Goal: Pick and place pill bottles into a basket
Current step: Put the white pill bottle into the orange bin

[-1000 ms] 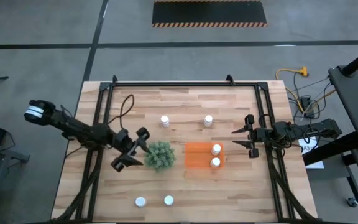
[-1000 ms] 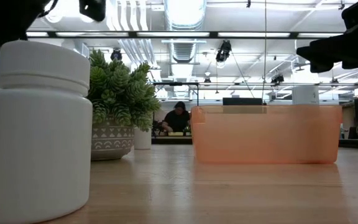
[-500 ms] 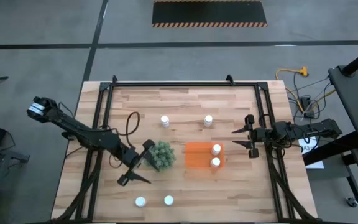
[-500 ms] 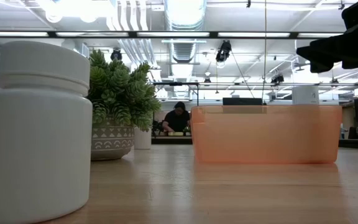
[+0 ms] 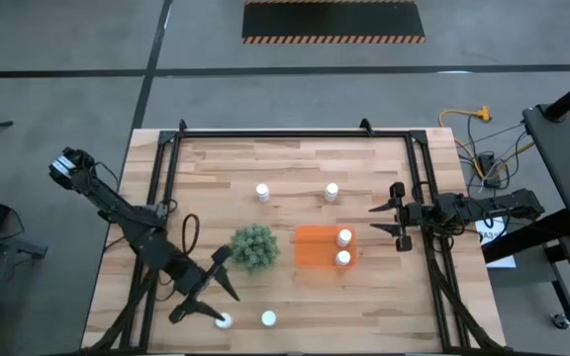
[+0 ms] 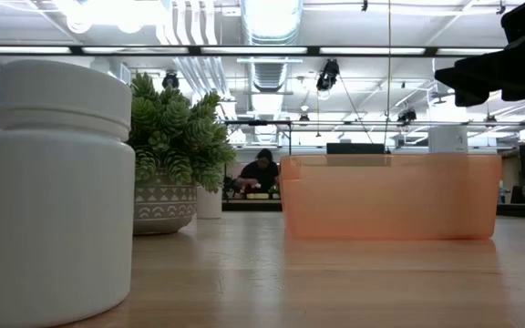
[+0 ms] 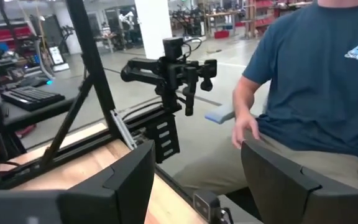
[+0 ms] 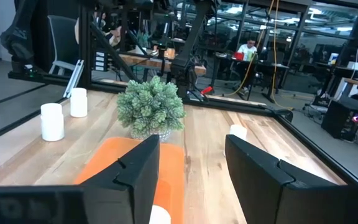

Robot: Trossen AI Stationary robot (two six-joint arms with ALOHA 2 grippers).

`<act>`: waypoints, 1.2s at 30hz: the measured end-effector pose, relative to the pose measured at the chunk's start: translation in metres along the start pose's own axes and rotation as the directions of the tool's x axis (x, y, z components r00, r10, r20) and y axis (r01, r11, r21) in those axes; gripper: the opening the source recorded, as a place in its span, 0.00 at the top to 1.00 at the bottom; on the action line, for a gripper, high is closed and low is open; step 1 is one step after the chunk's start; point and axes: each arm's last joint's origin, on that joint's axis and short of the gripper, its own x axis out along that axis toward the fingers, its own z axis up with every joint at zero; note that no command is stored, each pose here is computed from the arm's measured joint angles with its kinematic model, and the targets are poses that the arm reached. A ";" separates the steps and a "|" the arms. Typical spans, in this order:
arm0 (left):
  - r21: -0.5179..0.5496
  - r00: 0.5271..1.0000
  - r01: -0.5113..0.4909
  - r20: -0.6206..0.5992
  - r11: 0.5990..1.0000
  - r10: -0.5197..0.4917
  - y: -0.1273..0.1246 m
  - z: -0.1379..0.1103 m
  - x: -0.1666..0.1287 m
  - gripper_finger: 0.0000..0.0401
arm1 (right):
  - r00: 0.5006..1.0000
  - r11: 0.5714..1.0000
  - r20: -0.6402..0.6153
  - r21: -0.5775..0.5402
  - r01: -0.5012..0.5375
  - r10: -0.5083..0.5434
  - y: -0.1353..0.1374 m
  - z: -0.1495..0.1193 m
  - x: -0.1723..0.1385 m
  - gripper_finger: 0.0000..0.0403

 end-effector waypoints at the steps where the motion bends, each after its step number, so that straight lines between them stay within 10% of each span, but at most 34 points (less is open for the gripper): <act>1: -0.001 1.000 -0.005 -0.002 1.000 0.005 -0.002 0.000 0.000 0.45 | 1.000 1.000 0.000 0.001 0.000 0.000 0.000 0.000 0.000 0.58; 22: -0.041 0.975 0.032 -0.217 0.999 -0.040 -0.020 0.013 0.054 0.45 | 1.000 1.000 0.000 0.001 0.000 0.000 0.000 0.000 0.000 0.57; 36: -0.317 0.858 -0.118 -0.510 0.941 -0.064 -0.023 0.026 0.086 0.45 | 1.000 1.000 0.000 0.002 0.000 0.000 0.000 0.000 0.000 0.58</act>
